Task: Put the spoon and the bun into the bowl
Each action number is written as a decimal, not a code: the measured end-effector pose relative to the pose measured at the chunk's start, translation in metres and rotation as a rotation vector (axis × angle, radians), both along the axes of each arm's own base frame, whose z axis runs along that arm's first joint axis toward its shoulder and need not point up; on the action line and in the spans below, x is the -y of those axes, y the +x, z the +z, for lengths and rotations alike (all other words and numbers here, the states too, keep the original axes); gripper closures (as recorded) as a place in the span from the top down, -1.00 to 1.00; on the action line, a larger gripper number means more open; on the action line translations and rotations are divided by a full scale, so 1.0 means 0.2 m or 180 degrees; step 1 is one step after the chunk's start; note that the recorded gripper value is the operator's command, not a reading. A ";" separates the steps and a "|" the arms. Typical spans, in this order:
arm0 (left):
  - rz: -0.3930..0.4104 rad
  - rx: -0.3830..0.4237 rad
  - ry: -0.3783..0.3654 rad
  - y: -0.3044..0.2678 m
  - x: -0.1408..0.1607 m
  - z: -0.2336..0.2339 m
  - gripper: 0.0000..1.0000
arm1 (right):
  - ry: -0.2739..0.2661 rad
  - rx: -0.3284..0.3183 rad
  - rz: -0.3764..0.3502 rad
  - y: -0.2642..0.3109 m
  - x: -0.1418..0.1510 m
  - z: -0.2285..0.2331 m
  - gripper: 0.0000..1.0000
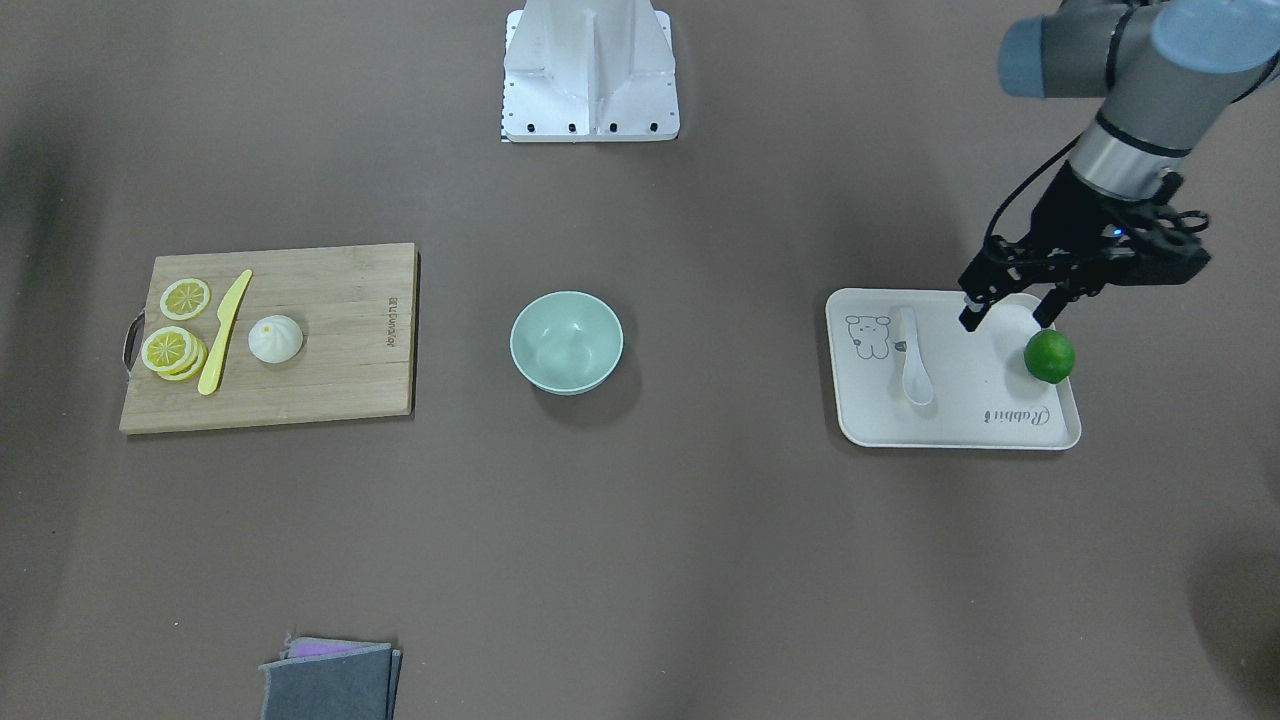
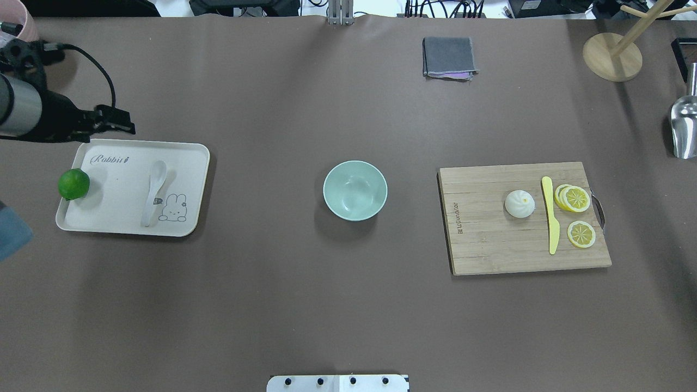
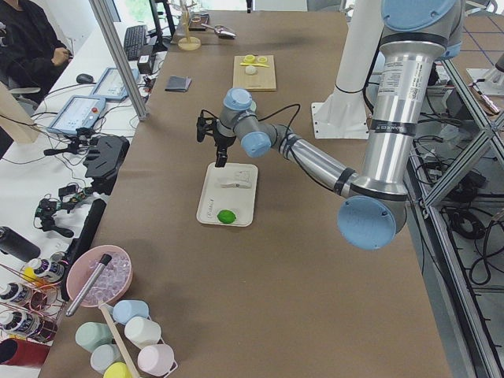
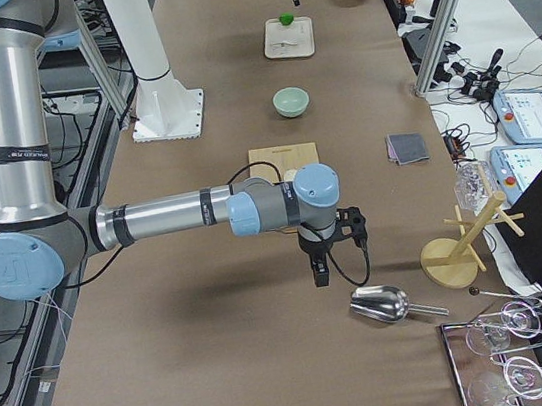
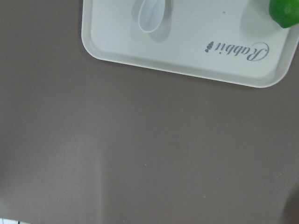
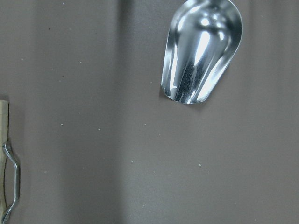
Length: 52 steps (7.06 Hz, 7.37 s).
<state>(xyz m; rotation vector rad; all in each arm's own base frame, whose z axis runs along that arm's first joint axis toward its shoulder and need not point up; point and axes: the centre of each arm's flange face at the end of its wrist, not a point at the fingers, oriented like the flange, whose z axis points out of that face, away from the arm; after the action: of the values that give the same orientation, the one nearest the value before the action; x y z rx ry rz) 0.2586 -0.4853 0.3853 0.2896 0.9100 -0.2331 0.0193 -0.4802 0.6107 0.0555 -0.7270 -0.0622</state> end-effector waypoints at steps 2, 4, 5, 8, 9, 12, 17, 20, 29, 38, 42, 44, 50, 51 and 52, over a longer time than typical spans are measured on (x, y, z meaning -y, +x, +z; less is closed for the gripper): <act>0.0063 0.0290 0.0195 0.26 -0.13 0.09 0.93 | 0.0045 0.0000 -0.0045 -0.04 0.04 -0.03 1.00; 0.0149 0.0391 0.0326 0.45 -0.19 0.24 0.93 | 0.0190 0.0050 -0.0074 -0.06 0.04 0.01 1.00; 0.0219 0.0395 0.0411 0.50 -0.20 0.31 0.93 | 0.0218 0.0126 -0.0016 -0.07 0.04 0.06 1.00; 0.0371 0.0500 0.0536 0.54 -0.21 0.41 0.78 | 0.0099 0.0276 0.0175 -0.11 0.06 0.05 1.00; 0.0396 0.0543 0.0527 0.55 -0.20 0.45 0.61 | 0.0097 0.0302 0.0173 -0.12 0.06 0.05 1.00; 0.0426 0.0571 0.0516 0.55 -0.20 0.48 0.22 | 0.0117 0.0364 0.0163 -0.13 0.06 0.03 1.00; 0.0458 0.0559 0.0526 0.58 -0.22 0.47 -0.67 | 0.0103 0.0370 0.0178 -0.13 0.07 0.03 1.00; 0.0459 0.0520 0.0540 0.58 -0.24 0.44 -1.00 | 0.0104 0.0369 0.0181 -0.13 0.07 0.03 1.00; 0.0404 0.0072 0.0672 0.78 -0.21 -0.65 -1.00 | 0.0144 0.0425 0.0169 -1.33 -0.02 -0.85 1.00; 0.0371 0.0138 0.0672 1.09 -0.38 -0.93 -1.00 | 0.0146 0.0082 0.0024 -1.91 -0.21 -0.79 -1.00; 0.0379 0.0170 0.0716 1.23 -0.49 -0.97 -1.00 | 0.0169 0.0305 0.0193 -1.84 -0.15 -0.99 -1.00; 0.0367 0.0207 0.0742 1.40 -0.63 -1.03 -1.00 | 0.0171 0.0461 0.0335 -1.83 -0.13 -1.15 -1.00; 0.0263 0.0287 0.0770 1.74 -0.55 -1.26 -1.00 | 0.0228 0.0606 0.0387 -1.89 -0.08 -1.33 -1.00; 0.0235 0.0298 0.0786 1.75 -0.54 -1.26 -1.00 | 0.0191 0.0651 0.0433 -1.91 -0.07 -1.38 -1.00; 0.0220 0.0304 0.0794 1.76 -0.53 -1.28 -0.46 | 0.0161 0.0687 0.0462 -1.93 -0.08 -1.41 -1.00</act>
<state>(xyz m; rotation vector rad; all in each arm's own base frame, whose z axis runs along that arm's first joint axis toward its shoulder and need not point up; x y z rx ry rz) 0.6115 -0.3795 0.1302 0.4951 0.8534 -0.0406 -0.3668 -0.4652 0.3283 0.1651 -0.9351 0.0653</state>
